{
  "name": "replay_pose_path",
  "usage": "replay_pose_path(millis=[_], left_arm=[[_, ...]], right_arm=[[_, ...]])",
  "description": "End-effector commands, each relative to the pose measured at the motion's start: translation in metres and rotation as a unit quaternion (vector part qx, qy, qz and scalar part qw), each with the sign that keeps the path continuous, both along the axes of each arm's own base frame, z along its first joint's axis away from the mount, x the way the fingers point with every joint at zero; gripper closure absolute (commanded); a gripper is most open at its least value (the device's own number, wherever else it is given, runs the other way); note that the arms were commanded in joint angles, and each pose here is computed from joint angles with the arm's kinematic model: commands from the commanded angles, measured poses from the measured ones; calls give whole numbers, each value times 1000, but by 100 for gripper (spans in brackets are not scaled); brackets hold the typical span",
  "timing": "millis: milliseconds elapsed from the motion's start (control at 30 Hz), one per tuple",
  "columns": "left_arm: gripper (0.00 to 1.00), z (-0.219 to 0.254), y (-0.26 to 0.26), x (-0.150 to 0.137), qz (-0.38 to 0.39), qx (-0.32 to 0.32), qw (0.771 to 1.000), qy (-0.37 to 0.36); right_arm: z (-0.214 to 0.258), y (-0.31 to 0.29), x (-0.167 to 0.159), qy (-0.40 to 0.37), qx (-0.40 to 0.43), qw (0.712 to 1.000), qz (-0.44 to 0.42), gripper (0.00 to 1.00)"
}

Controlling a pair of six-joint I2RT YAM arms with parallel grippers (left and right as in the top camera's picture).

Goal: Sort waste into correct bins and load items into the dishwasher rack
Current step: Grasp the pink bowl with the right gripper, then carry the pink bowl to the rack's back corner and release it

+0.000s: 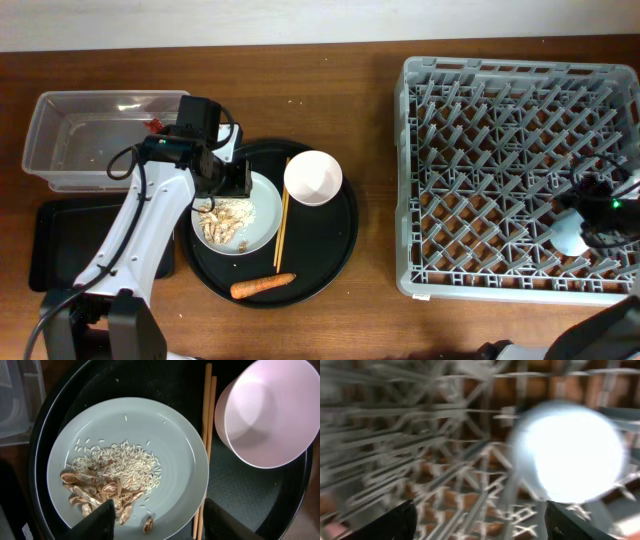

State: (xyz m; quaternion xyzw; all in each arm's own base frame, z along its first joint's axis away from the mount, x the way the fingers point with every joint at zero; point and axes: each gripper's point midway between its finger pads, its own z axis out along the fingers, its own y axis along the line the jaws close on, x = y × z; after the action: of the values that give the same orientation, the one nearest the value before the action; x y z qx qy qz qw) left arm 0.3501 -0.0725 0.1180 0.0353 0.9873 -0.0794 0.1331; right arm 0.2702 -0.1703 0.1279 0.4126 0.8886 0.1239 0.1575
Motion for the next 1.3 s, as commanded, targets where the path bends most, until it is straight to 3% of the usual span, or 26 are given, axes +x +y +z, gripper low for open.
replay_pose_path(millis=[0,200,333,433,600,700,833,867,1000,1167,1267], left_arm=[[43,5,2,-2,-5,4,1000,-6],[43,4,3,-5,-5,6,1000,1],[43,2,11,-7,10,25,1000,6],[43,2,11,-7,10,25,1000,7],[43,2,11,-8,10,25,1000,8],[43,1,11,-8,10,25,1000,8],[43,1,11,-8,10,25,1000,8],[43,1,11,-8,10,25,1000,8],[43,1,11,-8,10,25,1000,8],[43,1,11,-8,10,25,1000,8],[43,1,11,-8,10,25,1000,8]], right_arm=[[59,54,40,-112,-26,984,137,21],[94,231,92,-210,-72,884,411,23],[62,323,102,-191,-155,824,510,23],[22,364,112,-173,-168,804,544,30],[-58,388,137,-132,-166,820,532,44],[-77,392,144,-125,-154,834,514,53],[-95,400,137,-110,-135,832,527,63],[-95,400,137,-110,-133,832,527,65],[-95,401,137,-112,-134,832,527,94],[-85,396,136,-112,-134,833,524,96],[-21,371,148,-161,-180,838,490,96]])
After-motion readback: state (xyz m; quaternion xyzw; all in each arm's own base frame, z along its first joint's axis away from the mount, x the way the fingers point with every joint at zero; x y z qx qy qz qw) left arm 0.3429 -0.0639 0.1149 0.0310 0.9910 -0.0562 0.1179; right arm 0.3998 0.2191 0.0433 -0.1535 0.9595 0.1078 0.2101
